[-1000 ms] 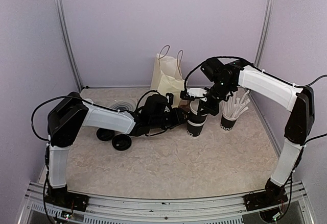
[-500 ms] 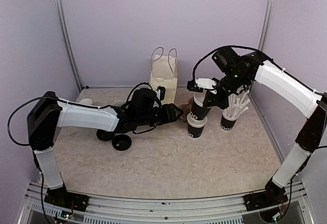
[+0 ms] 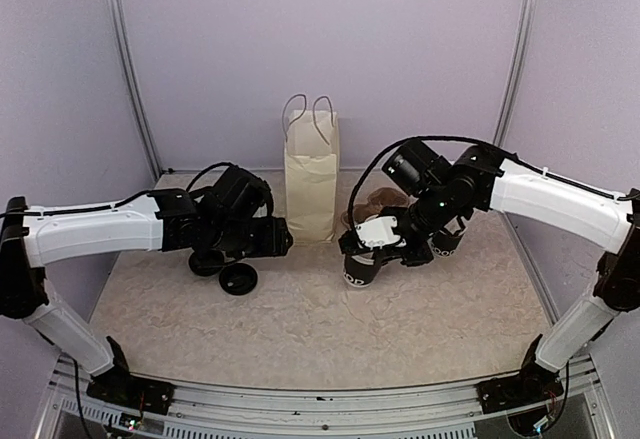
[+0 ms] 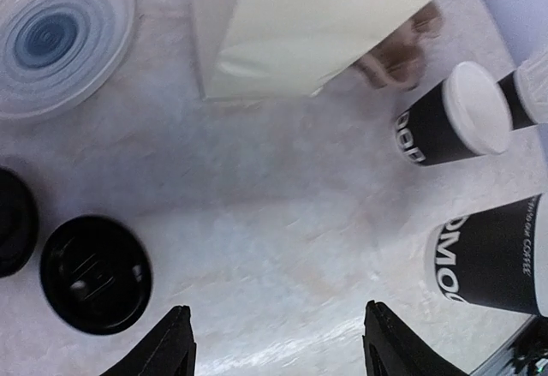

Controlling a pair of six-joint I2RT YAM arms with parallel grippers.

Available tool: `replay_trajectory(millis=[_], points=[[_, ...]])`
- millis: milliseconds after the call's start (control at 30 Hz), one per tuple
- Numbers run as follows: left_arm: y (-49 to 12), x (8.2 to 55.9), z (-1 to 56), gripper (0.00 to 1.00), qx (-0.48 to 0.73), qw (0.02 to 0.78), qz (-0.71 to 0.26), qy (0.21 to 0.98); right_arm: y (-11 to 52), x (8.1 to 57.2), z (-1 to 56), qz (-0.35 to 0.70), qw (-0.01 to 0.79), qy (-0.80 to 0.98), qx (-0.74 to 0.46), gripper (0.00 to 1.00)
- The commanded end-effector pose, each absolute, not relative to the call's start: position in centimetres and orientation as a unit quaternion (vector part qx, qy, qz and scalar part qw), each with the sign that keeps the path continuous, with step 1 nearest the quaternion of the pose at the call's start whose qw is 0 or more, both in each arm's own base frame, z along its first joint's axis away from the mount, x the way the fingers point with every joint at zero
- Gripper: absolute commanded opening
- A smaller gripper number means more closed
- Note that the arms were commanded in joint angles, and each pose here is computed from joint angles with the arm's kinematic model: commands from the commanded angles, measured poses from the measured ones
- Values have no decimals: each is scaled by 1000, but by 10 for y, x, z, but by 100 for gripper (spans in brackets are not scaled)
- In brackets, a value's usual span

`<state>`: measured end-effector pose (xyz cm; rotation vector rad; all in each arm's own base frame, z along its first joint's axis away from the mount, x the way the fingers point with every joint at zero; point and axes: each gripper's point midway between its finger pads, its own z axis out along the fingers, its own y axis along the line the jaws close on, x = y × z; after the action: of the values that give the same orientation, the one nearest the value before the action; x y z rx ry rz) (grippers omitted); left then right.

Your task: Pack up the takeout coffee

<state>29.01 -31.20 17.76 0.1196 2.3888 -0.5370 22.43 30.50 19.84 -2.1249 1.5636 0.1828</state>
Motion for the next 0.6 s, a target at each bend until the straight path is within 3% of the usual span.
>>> replay_trajectory(millis=[0, 567], points=[[-239, 262, 126, 66, 20, 266, -60, 962, 342, 221, 172, 64, 248, 529, -809, 0], [-220, 241, 94, 60, 36, 217, -37, 975, 389, 184, 116, 99, 188, 488, -847, 0]])
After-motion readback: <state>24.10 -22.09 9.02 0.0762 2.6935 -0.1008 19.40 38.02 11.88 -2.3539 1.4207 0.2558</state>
